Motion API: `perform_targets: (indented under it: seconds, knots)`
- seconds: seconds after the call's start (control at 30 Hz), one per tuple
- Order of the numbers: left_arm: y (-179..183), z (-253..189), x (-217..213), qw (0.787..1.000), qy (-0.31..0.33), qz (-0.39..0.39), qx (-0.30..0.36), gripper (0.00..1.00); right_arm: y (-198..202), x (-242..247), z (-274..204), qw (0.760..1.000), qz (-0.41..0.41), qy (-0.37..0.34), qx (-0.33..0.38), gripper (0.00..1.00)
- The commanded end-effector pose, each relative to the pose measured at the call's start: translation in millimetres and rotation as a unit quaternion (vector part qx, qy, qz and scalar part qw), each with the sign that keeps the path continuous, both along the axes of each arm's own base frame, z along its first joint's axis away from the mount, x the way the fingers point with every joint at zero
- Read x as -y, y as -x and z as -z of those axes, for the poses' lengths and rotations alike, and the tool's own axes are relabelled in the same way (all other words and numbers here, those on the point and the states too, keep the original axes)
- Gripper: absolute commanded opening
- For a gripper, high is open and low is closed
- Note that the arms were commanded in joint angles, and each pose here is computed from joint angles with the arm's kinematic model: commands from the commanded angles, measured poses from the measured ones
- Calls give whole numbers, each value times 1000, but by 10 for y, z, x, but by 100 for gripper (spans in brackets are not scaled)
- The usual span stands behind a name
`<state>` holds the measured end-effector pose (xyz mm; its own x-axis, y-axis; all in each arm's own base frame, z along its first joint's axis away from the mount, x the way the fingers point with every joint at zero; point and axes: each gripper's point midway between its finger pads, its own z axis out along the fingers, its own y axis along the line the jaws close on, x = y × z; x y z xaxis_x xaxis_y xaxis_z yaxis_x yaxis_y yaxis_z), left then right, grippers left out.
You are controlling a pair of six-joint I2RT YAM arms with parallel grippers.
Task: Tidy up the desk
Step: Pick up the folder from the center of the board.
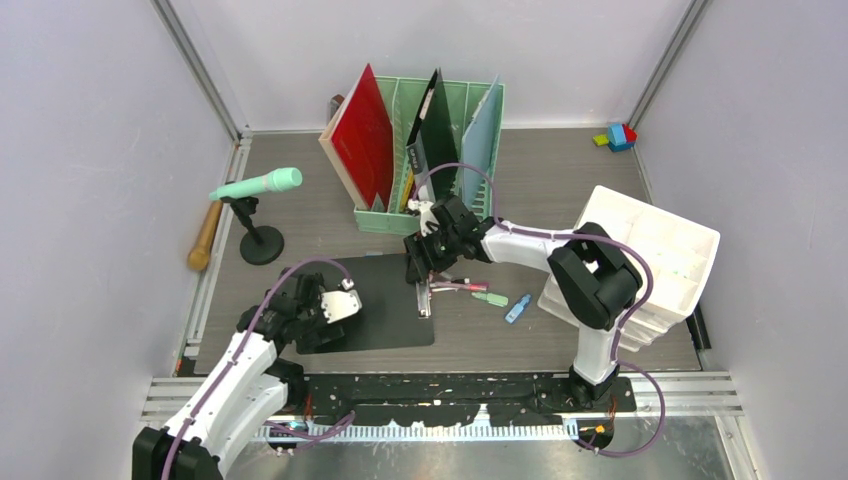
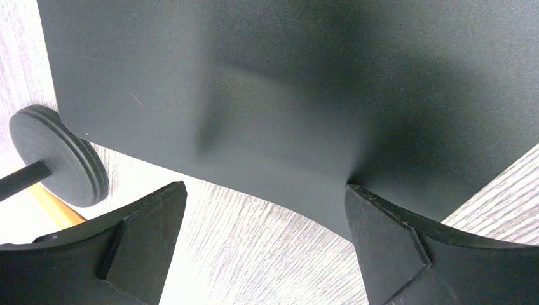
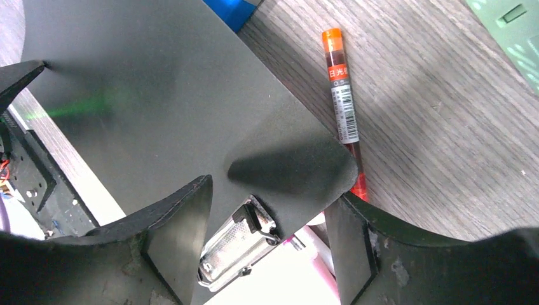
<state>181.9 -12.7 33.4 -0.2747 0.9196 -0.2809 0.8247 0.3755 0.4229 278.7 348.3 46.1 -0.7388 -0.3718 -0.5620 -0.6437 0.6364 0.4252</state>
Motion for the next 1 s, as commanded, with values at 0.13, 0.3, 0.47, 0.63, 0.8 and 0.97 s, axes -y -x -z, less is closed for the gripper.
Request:
perform_targets:
  seconds: [0.13,0.3,0.47,0.63,0.8,0.97]
  knots:
    - [63,121,-12,1000,0,1,-12,100,122,-257,-769,994,-44,-101,28,52]
    - [66,91,-19,1000,-1,-1,-11,100,207,-250,-959,991,-55,-122,32,36]
    - [53,12,-22,1000,-1,-3,-6,100,295,-207,-1094,988,-73,-127,39,24]
    - [10,-189,32,1000,16,-5,5,100,354,-177,-1231,987,-81,-135,43,9]
    - [40,-501,148,999,47,9,4,100,398,-135,-1450,985,-84,-141,54,1]
    - [11,-1110,279,995,88,24,39,100,506,-91,-1729,984,-90,-151,37,1]
